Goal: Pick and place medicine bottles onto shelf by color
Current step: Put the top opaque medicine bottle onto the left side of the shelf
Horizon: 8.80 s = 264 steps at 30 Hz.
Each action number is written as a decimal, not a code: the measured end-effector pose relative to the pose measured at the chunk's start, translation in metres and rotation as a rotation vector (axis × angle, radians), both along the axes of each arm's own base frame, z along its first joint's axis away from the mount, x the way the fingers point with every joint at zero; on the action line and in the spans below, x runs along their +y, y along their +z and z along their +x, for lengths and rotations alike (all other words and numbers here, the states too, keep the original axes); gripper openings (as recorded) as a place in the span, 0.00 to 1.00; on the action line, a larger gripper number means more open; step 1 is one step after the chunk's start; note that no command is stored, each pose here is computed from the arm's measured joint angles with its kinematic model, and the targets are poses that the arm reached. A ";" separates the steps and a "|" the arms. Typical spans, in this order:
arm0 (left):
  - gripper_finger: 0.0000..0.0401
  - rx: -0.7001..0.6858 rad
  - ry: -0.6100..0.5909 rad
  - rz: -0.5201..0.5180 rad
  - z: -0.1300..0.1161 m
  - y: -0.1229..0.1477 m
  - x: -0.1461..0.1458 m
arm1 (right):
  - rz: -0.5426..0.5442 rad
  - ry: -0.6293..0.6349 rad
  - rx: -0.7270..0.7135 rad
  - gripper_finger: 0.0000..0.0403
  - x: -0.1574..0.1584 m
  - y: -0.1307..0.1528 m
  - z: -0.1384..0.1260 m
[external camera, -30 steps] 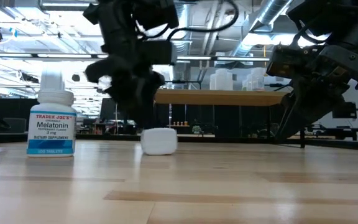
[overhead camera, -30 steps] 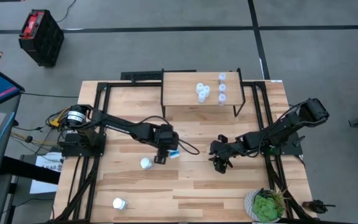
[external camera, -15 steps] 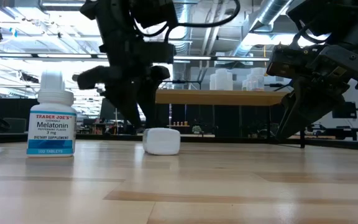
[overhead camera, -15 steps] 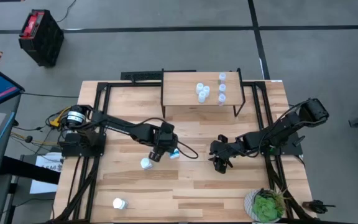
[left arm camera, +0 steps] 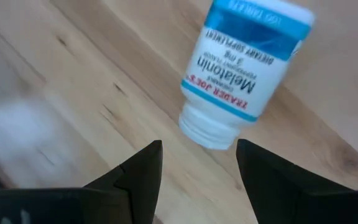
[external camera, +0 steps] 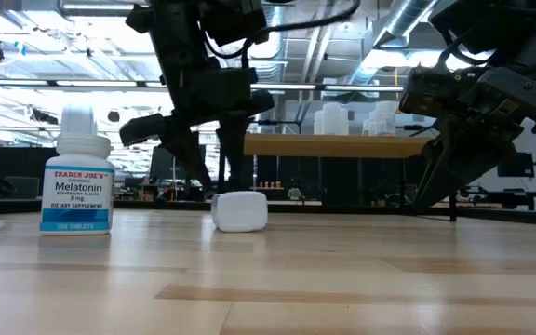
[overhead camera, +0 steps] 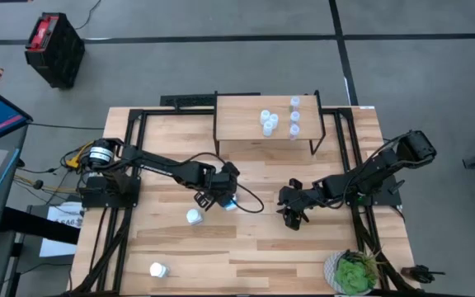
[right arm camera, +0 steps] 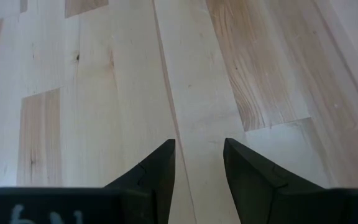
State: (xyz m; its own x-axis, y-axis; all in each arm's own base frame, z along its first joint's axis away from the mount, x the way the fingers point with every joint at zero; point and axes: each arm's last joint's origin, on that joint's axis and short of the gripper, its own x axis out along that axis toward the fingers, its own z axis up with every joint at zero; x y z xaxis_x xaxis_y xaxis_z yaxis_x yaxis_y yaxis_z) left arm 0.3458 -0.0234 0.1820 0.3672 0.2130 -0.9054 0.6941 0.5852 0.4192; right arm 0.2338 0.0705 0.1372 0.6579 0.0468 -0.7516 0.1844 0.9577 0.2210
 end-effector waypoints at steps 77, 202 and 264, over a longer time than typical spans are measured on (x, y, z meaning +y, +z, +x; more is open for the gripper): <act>0.48 -0.047 0.423 -0.340 0.017 -0.026 -0.005 | -0.227 -0.122 -0.069 0.25 0.031 0.003 0.102; 0.48 0.061 0.464 -0.258 0.030 0.069 -0.039 | -0.193 -0.107 0.066 0.25 0.030 0.016 0.082; 0.48 -0.455 1.130 -0.582 0.038 -0.002 -0.077 | -0.195 -0.137 -0.020 0.24 0.028 0.141 -0.045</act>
